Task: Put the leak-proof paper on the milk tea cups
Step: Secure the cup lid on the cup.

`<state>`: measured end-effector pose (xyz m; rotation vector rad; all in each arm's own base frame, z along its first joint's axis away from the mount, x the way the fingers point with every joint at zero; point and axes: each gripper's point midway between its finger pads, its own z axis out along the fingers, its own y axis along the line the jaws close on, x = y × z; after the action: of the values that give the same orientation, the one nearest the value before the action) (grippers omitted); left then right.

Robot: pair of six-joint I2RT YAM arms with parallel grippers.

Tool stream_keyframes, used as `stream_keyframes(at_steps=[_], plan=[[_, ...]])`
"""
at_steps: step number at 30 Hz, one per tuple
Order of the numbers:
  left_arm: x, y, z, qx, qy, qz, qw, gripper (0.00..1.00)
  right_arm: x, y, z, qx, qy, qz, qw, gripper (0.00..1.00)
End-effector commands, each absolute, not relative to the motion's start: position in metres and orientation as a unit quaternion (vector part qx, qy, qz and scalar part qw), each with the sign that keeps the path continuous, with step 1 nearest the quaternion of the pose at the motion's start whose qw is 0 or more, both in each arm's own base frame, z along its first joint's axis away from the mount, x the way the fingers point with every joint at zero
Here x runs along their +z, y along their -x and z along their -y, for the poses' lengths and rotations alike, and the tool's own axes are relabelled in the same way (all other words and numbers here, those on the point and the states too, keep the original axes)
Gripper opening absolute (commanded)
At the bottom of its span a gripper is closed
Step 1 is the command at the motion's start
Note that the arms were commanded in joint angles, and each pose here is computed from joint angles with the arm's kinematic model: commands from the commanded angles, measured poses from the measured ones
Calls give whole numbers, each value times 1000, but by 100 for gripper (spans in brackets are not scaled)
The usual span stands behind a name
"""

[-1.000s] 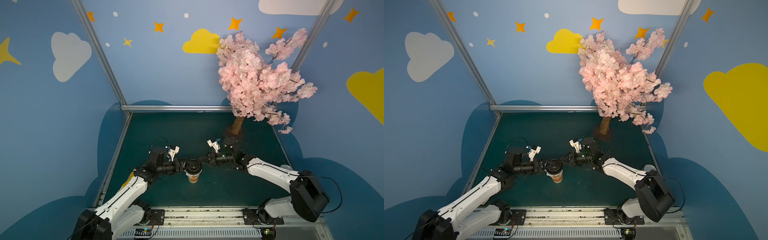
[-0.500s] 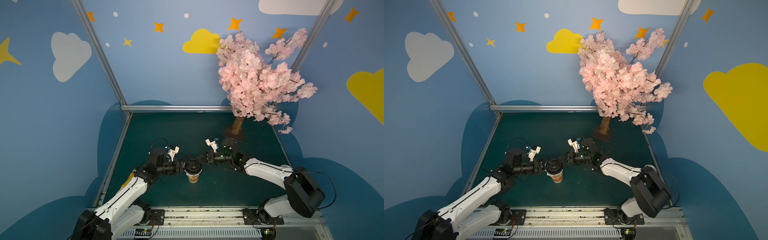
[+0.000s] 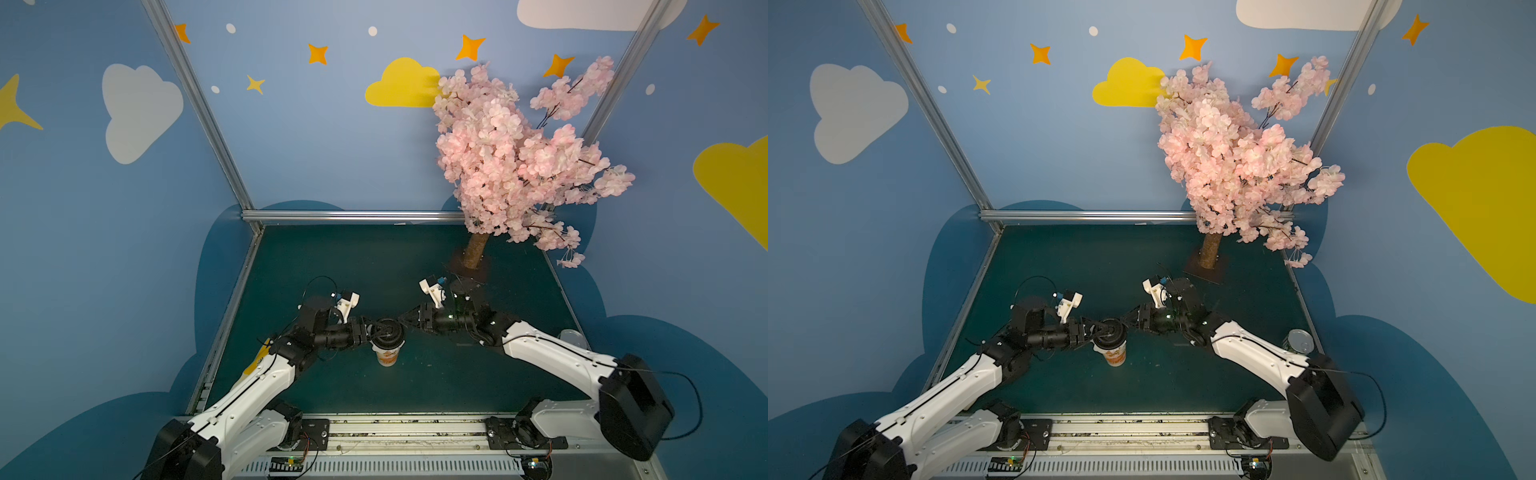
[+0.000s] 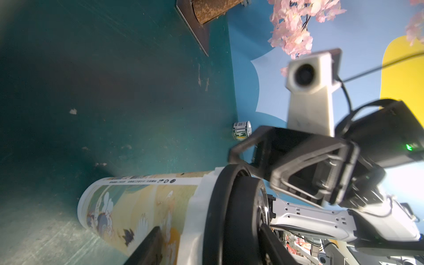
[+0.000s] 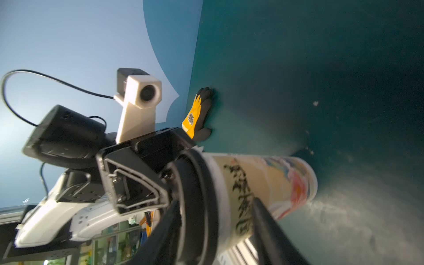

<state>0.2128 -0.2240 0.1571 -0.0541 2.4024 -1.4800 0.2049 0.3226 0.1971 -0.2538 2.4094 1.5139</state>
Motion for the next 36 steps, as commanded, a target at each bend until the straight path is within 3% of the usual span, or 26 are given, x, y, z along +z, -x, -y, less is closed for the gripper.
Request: stream_keyframes(at_steps=[1, 5, 11, 15, 36], plan=[[63, -166, 192, -399, 105, -910, 26, 63, 212, -200, -311, 510, 69, -841, 168, 62], [62, -168, 192, -397, 108, -911, 27, 63, 203, -183, -314, 499, 4, -850, 170, 61], [63, -167, 192, -397, 108, -911, 28, 63, 205, -157, -326, 489, -62, -847, 199, 53], [63, -168, 192, -397, 108, -911, 29, 63, 195, -144, -342, 485, -92, -848, 191, 54], [63, -168, 192, -395, 109, -912, 30, 63, 148, -154, -344, 424, -165, -868, 197, 43]])
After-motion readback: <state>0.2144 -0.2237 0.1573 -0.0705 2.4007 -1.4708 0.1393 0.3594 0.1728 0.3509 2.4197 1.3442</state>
